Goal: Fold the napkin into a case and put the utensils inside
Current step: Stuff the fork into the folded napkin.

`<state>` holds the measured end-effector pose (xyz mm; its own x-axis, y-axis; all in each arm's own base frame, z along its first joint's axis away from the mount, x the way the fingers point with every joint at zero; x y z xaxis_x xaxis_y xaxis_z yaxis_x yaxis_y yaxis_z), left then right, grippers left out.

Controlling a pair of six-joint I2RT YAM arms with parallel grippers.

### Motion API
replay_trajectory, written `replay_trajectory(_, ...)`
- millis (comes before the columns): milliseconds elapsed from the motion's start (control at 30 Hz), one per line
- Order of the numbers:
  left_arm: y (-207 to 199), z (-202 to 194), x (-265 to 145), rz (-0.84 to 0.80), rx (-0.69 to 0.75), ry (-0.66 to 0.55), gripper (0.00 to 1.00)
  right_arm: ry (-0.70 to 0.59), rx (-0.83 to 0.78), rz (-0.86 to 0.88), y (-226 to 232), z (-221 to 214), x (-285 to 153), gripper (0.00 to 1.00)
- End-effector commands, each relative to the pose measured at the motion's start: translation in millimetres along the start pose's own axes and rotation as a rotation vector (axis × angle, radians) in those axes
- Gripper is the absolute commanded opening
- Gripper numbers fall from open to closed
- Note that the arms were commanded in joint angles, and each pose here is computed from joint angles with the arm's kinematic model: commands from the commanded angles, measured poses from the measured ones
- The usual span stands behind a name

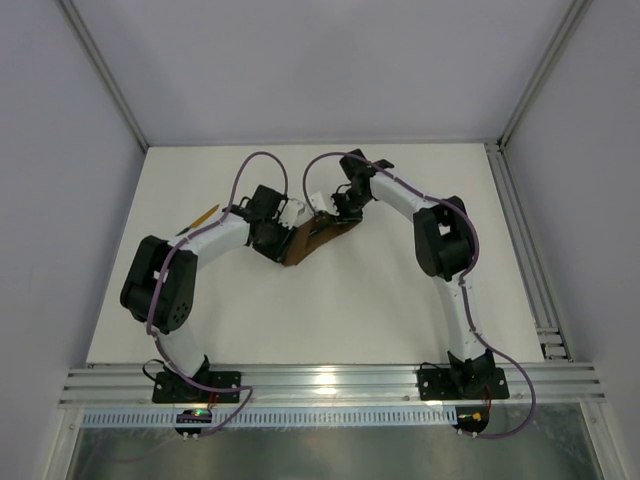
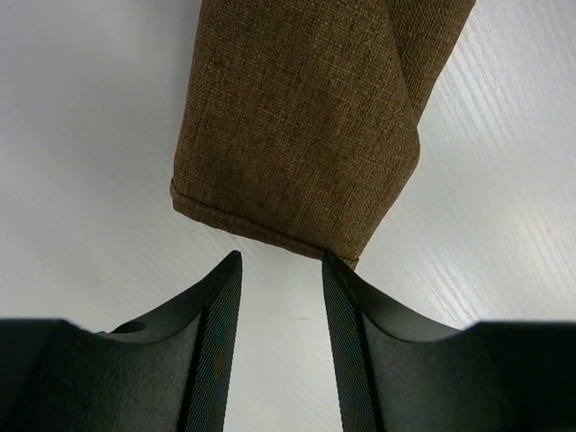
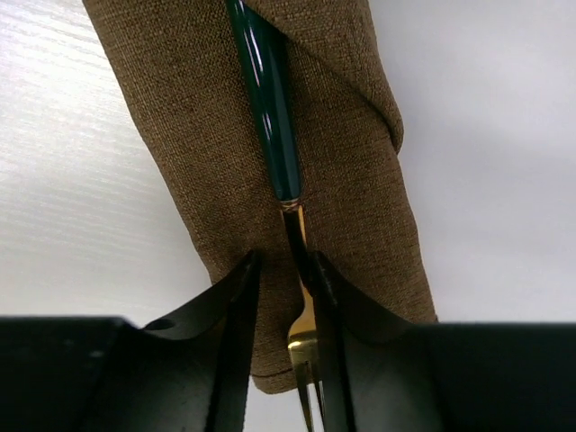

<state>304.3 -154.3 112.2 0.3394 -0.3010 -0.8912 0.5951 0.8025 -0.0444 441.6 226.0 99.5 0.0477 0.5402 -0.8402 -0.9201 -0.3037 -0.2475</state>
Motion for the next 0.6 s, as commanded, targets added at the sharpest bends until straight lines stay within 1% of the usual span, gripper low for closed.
replay_trajectory(0,0,0,3,0.004,0.005,-0.008,0.42,-0.007,-0.013,-0.038,-13,11,-7,0.31)
replay_trajectory(200,1,1,4,0.013,0.007,-0.015,0.42,-0.01,-0.032,-0.031,-11,17,-16,0.3)
replay_trajectory(333,2,3,4,0.018,0.01,-0.019,0.42,0.011,-0.052,-0.036,-13,18,-17,0.29)
replay_trajectory(400,2,3,4,0.018,0.012,-0.019,0.42,0.03,-0.059,-0.033,-12,17,-15,0.26)
replay_trajectory(433,2,3,4,0.019,0.012,-0.015,0.42,0.039,-0.065,-0.031,-13,16,-14,0.21)
replay_trajectory(467,2,3,4,0.018,0.013,-0.017,0.42,0.045,-0.067,-0.029,-12,17,-13,0.19)
replay_trajectory(567,2,2,5,0.015,0.013,-0.015,0.42,0.046,-0.075,-0.037,-14,18,-14,0.16)
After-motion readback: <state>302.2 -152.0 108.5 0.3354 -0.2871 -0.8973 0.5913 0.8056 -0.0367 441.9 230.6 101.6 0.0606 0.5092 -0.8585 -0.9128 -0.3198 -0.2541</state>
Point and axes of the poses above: each gripper's point midway between its finger pads, its own x axis out along the fingers, its own y axis along the line the jaws close on, z = x × y, the point moved 8 cm from there along -x, back along the fingers, and after that the axes turned 1 degree about x, right-handed, at the moved point
